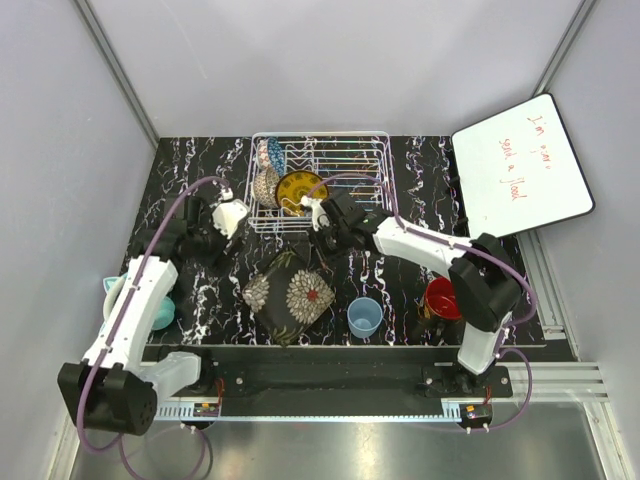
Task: Load the mixed dishes into the dish rack
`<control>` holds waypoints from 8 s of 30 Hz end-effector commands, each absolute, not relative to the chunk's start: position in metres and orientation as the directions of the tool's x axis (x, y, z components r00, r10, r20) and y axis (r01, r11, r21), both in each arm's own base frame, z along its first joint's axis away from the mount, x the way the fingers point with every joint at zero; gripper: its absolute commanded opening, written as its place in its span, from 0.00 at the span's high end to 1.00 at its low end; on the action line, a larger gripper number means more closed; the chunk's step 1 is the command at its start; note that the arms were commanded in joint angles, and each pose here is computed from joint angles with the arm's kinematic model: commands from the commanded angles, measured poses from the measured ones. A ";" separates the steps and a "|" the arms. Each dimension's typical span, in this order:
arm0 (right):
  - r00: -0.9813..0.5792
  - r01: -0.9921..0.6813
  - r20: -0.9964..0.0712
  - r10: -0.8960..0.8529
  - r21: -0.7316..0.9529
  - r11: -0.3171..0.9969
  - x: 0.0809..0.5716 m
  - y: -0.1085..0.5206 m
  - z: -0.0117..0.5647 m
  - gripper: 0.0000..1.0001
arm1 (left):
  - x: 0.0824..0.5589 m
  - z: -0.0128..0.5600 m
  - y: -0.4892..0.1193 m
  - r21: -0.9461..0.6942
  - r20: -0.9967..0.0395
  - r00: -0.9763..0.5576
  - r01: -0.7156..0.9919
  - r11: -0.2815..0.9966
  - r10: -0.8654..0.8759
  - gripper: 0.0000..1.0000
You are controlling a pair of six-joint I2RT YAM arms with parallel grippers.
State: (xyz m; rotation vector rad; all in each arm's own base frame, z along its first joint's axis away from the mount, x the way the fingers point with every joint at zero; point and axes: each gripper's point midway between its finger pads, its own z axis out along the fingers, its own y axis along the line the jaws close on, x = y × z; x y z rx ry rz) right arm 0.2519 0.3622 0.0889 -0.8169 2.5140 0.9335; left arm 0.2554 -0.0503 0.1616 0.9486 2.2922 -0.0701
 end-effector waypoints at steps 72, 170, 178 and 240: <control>-0.626 -0.670 -0.753 0.202 0.652 0.355 0.340 0.389 0.389 1.00 | 0.309 0.287 -0.149 -0.686 -0.697 -0.697 0.581 0.438 -0.169 0.77; -0.073 -0.340 -0.877 -0.475 -0.426 0.839 0.527 0.227 0.404 1.00 | 0.408 0.214 -0.059 -0.460 -0.699 -0.705 0.314 0.831 -0.121 0.14; -0.071 -0.275 -0.813 -0.578 -0.541 0.795 0.551 0.236 0.380 1.00 | 0.429 0.168 -0.057 -0.300 -0.677 -0.736 0.293 0.908 0.014 0.21; -0.242 -0.558 -0.724 -0.646 -0.440 0.703 0.393 0.227 0.314 1.00 | 0.332 0.092 -0.085 -0.071 -0.511 -0.790 0.431 0.900 0.339 0.13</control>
